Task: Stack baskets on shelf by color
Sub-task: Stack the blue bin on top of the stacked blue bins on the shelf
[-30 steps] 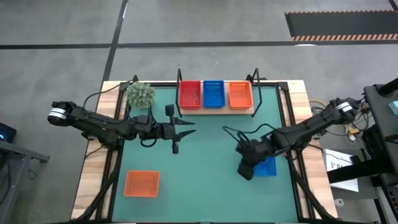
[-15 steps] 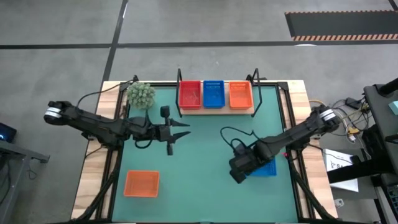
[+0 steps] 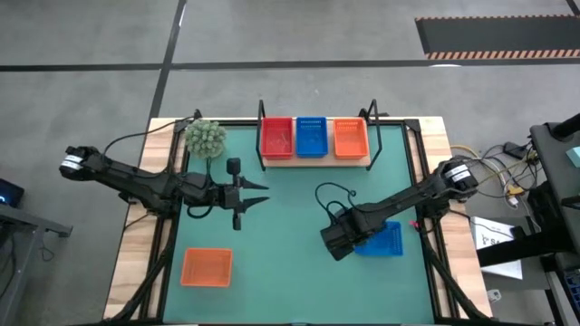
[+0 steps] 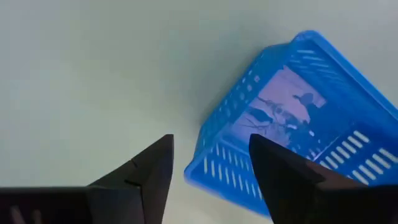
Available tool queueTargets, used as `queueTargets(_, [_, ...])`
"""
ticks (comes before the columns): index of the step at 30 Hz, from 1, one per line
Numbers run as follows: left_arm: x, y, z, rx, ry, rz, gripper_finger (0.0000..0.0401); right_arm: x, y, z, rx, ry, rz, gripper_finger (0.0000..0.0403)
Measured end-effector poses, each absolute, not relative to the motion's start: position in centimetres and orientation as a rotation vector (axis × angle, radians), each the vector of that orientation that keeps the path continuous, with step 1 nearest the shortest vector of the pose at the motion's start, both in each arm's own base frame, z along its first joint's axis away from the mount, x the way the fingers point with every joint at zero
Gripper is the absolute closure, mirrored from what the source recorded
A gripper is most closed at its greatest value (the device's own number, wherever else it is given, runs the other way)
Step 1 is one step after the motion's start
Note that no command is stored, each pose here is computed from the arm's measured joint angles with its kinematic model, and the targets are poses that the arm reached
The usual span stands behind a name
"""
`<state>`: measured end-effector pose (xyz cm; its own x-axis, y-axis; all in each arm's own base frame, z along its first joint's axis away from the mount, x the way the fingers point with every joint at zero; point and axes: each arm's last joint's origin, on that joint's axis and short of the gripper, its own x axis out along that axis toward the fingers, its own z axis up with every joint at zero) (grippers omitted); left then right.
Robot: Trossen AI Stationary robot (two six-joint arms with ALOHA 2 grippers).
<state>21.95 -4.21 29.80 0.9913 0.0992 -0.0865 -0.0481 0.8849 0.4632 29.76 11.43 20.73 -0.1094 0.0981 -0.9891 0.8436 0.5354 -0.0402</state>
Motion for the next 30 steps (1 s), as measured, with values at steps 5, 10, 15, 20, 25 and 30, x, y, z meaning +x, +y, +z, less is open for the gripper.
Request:
queueTargets(5, [21.9,-4.2,29.8,0.480,0.106,0.077,0.0299,29.9,11.2,18.8,0.764,1.605,-0.816,0.0205])
queueTargets(10, [21.9,-4.2,29.8,0.481,0.106,0.077,0.0299,30.2,11.2,17.4,0.718,1.640,-0.821,0.0232])
queueTargets(15, [21.9,-4.2,29.8,0.481,0.107,0.077,0.0299,30.3,11.3,16.8,0.702,1.657,-0.828,0.0279])
queueTargets(20, [21.9,-4.2,29.8,0.481,0.106,0.077,0.0299,30.4,11.3,16.8,0.702,1.656,-0.827,0.0336])
queueTargets(25, [21.9,-4.2,29.8,0.481,0.106,0.077,0.0299,30.4,11.3,16.8,0.697,1.661,-0.814,0.0385])
queueTargets(30, [21.9,-4.2,29.8,0.481,0.106,0.077,0.0299,30.5,11.5,17.9,0.663,1.705,-0.656,0.0394])
